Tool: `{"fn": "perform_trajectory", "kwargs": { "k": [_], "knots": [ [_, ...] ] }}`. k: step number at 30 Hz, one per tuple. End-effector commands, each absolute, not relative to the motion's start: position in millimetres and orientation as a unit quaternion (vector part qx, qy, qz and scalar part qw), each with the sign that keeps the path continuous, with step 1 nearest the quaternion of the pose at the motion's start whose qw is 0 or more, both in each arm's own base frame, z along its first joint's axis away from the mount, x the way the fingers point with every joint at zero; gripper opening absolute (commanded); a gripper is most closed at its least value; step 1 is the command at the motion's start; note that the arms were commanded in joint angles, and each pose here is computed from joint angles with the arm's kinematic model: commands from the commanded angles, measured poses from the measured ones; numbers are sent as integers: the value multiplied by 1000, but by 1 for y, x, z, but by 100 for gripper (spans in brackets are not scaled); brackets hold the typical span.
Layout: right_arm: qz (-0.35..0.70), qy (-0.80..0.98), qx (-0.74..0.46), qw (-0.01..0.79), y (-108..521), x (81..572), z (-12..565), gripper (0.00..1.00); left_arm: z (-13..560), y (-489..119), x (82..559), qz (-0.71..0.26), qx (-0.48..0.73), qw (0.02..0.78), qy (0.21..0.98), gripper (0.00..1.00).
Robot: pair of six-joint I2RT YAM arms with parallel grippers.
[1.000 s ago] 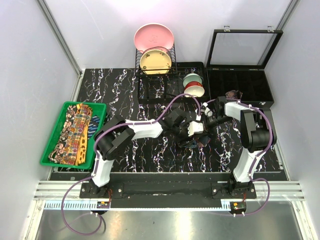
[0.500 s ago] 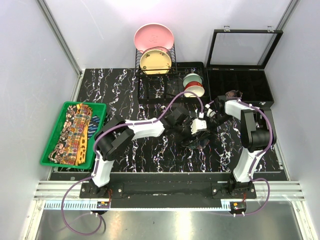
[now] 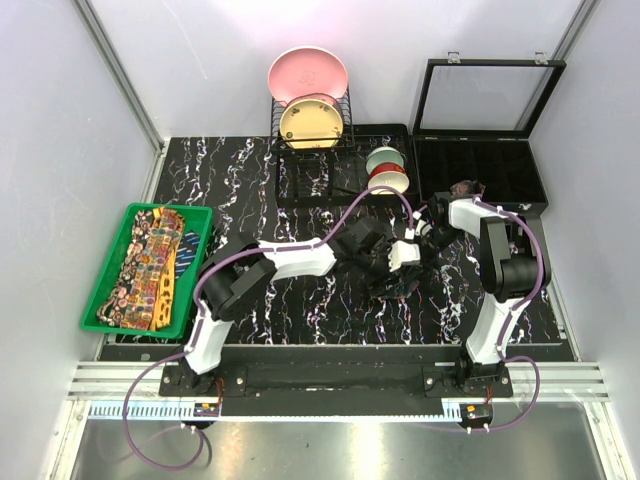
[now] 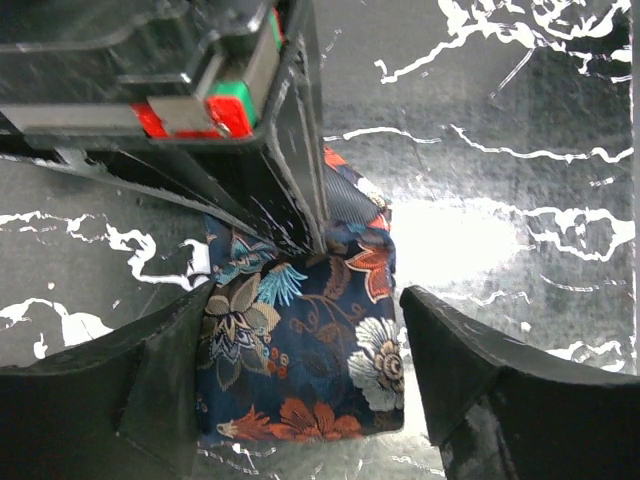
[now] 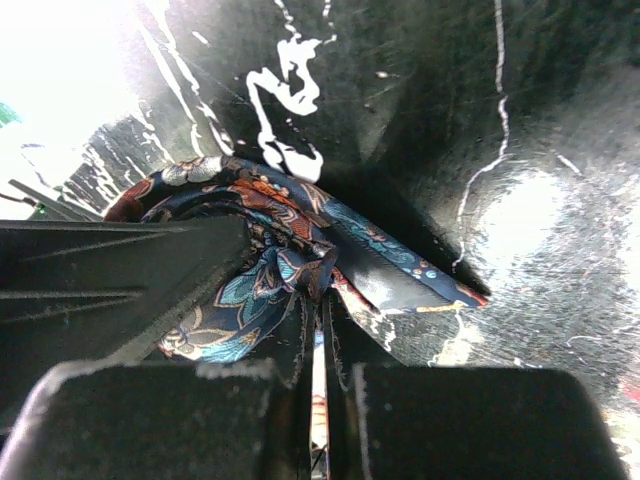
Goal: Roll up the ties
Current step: Roll the tie at the center of the board.
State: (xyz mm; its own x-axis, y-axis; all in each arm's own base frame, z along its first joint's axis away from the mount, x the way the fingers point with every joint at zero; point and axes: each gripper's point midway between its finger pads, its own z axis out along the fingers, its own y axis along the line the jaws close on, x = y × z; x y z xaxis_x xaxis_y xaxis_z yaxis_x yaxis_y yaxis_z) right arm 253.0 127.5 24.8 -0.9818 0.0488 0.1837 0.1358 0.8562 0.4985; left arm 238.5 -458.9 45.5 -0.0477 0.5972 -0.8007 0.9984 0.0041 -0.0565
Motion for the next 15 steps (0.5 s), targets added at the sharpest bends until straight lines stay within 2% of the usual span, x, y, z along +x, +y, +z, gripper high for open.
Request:
{"fn": "perform_trajectory", "kwargs": {
  "k": [1,2,5,9,10,12,13,15],
  "knots": [
    [-218,-973,-36,72,113,259,8,0,58,-482,244,-354,617,320,626,66],
    [-228,-970,-36,71,116,260,9,0,52,-483,247,-346,616,319,631,53],
    [-254,-965,-35,61,123,266,17,0,33,-470,249,-318,625,304,645,34],
    [-284,-955,-53,64,124,274,33,14,14,-445,243,-284,642,291,650,20],
    [-294,-952,-58,62,123,277,38,27,9,-439,241,-276,647,287,651,19],
    [-314,-945,-71,63,121,278,51,38,2,-433,242,-265,648,277,658,17],
    [-321,-943,-69,58,121,278,58,48,-1,-432,243,-259,647,275,662,17],
    [-332,-939,-75,59,118,274,65,61,-4,-430,243,-256,647,270,666,17]
  ]
}}
